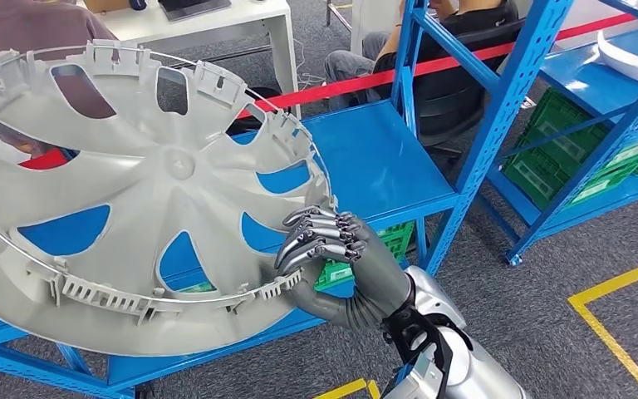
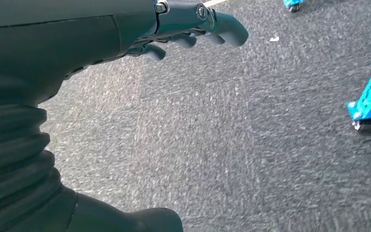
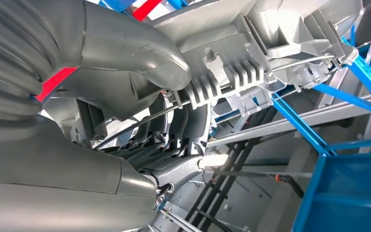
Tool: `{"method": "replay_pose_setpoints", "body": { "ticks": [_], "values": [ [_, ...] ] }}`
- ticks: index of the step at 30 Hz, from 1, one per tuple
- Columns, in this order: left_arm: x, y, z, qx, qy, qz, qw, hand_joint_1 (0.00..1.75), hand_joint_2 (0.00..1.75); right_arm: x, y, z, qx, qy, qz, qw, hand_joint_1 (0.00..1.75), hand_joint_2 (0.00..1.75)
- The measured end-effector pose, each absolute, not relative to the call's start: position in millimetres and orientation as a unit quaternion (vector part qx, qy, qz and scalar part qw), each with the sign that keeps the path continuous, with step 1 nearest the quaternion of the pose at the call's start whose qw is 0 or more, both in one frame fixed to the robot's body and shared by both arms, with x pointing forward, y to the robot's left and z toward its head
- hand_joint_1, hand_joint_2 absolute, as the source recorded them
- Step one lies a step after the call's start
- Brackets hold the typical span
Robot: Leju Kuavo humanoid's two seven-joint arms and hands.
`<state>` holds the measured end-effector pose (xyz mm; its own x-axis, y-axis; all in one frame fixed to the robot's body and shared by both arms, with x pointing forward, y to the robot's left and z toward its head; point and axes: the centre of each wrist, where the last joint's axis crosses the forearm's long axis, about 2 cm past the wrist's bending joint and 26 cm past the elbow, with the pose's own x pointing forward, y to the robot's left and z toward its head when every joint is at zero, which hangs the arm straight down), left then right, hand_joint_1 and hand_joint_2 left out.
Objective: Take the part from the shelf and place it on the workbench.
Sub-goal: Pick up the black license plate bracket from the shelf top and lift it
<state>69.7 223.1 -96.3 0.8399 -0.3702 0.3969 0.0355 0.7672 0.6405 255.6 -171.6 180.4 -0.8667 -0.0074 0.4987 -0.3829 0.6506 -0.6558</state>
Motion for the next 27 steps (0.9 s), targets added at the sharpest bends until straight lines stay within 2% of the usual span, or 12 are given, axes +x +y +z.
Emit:
{"method": "replay_pose_setpoints", "body": {
  "ticks": [27],
  "values": [
    [71.0,221.9,-95.8,0.321,-0.269,-0.1,0.902,0.0,1.75,263.3,-173.6,179.4,0.126,-0.882,0.39,0.231,1.75,1.75]
  ]
}}
